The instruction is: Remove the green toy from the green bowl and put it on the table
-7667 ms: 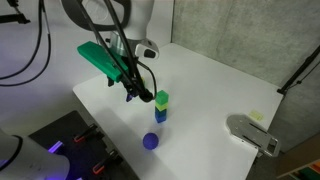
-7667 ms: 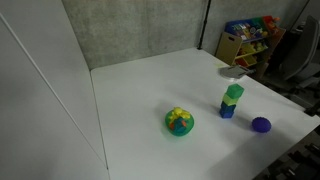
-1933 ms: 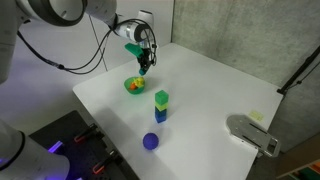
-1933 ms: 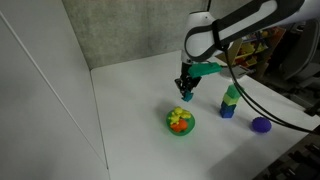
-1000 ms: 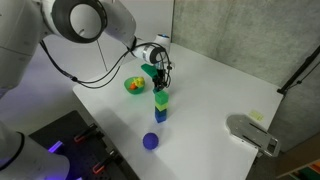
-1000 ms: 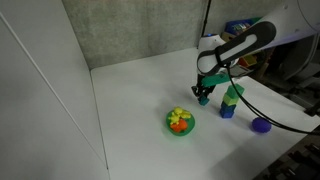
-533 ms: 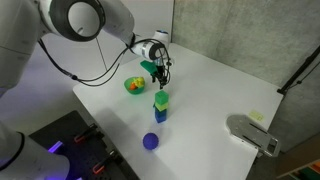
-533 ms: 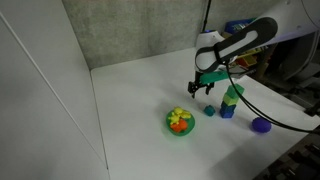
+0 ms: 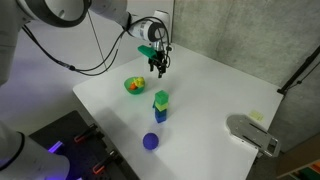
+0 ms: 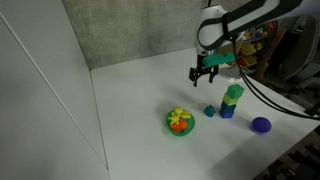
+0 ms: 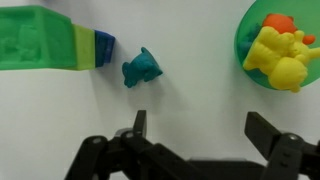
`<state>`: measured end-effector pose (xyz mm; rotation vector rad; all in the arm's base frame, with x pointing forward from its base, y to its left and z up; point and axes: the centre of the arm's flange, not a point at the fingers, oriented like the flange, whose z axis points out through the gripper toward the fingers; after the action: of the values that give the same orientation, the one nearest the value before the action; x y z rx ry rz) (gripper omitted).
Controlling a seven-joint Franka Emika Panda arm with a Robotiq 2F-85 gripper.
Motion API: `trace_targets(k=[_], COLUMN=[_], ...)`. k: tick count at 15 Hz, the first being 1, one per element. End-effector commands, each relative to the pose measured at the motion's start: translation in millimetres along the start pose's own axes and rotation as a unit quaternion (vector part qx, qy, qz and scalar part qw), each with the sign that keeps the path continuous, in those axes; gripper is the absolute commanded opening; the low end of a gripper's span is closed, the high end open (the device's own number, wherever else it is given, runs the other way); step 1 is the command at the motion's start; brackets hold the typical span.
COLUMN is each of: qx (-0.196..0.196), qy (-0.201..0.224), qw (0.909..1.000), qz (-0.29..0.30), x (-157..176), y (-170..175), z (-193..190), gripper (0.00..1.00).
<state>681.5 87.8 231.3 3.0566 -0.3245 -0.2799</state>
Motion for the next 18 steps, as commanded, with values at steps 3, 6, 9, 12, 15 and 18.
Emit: trace_targets(k=[3,6,9,12,15,18], qx=[-0.003,-0.004,-0.005,-0.005,0.003,0.014], qy=[-0.005,-0.001,0.003,0.008,0.019,0.029], qw=[0.9998,0.9996,0.9992,0.999,0.9989,0.9983], qz=[-0.016,-0.027,-0.04,-0.043,-0.043,-0.048], x=[-39.7,-64.3,-91.4,-118.0,-136.2,-150.5], y=[17.9,24.4,34.3,47.7,59.5,64.4], z=[-59.0,-76.0,-90.1,-107.1,-131.5,-165.8], gripper=[1.0,1.0,1.0,1.0,1.0,1.0])
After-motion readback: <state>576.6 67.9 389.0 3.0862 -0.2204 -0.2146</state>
